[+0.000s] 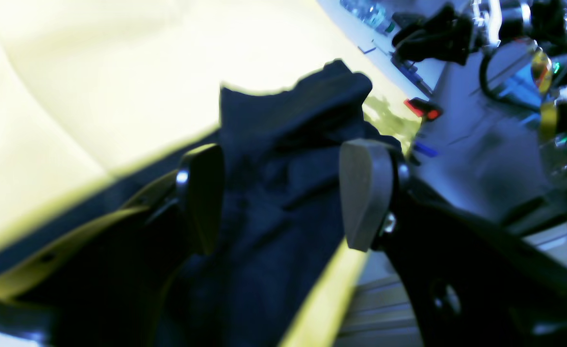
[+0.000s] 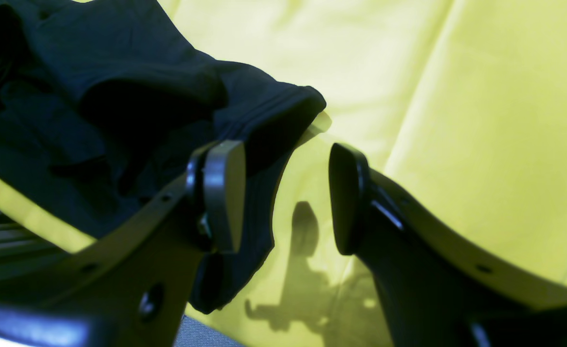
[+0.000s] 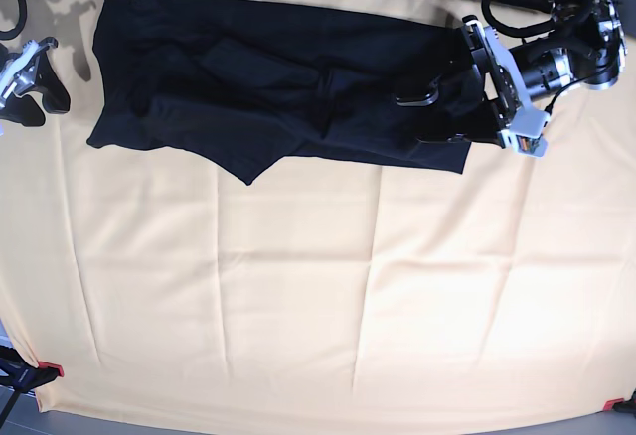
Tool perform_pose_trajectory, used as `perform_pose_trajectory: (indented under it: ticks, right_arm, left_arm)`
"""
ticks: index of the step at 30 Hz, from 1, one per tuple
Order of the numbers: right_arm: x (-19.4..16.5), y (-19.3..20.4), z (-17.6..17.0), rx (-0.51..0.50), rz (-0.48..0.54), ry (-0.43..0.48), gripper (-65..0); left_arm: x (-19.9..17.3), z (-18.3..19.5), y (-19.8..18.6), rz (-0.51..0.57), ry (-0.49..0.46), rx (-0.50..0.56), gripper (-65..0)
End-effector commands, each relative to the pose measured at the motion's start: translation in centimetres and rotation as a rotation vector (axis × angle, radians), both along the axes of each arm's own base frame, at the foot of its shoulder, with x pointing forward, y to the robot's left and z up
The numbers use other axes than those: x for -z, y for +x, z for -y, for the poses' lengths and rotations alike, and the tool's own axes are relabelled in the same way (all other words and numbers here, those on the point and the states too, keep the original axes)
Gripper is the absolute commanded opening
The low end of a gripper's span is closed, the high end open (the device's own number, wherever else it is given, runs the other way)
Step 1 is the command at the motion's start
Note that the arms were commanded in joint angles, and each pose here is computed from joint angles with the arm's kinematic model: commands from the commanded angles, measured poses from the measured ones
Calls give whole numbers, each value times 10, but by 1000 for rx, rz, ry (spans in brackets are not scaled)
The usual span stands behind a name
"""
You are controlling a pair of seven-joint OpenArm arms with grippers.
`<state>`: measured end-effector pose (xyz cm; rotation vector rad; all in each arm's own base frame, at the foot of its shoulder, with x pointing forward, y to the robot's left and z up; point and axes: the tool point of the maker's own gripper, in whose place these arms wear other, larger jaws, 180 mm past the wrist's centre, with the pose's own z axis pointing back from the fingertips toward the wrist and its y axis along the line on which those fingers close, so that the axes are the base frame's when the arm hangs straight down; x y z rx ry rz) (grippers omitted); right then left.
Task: Fold the T-shirt properly
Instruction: 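Fold the strip end inward toward the right gripper with the left gripper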
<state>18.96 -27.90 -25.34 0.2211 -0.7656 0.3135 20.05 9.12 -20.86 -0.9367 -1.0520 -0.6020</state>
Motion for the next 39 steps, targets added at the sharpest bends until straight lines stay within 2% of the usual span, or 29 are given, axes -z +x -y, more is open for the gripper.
perform_pose_trajectory:
  ticks: [1,3,5,7,10,12,19,26,29,32,35,39]
  right_arm:
    - [-10,4,0,-18,35,-11,-342]
    - [-10,4,0,-18,35,-11,-342]
    - [-10,4,0,-18,35,-11,-342]
    - [-11,4,0,-18,36,-10,-342]
    - [-10,4,0,-18,35,-10,-342]
    - [-11,4,0,-18,36,-10,-342]
    - [-11,4,-1,-18,36,-9,-342]
    - [-11,4,0,-18,36,-10,-342]
    - [-11,4,0,-18,35,-11,-342]
    - [-11,4,0,-18,35,-11,-342]
    - [-10,4,0,-17,35,-10,-342]
    - [-10,4,0,-17,35,-10,-342]
  left_arm:
    - [-22,-4,1,94,1,-12,-405]
    - [-38,-19,6,179,78,-76,-650]
    - [-45,-39,13,236,182,-176,-650]
    - [-49,-66,25,242,248,-329,-650]
    - [-36,-116,44,164,326,-591,-650]
    - [-17,-131,48,83,319,-659,-650]
    - [50,-97,47,-99,273,-485,-650]
    - [96,-67,37,-214,307,-371,-650]
    - [95,-44,25,-194,291,-242,-650]
    - [80,-23,10,-161,201,-100,-650]
    - [69,-10,-3,-193,113,-20,-650]
    - [59,2,-22,-234,40,98,-650]
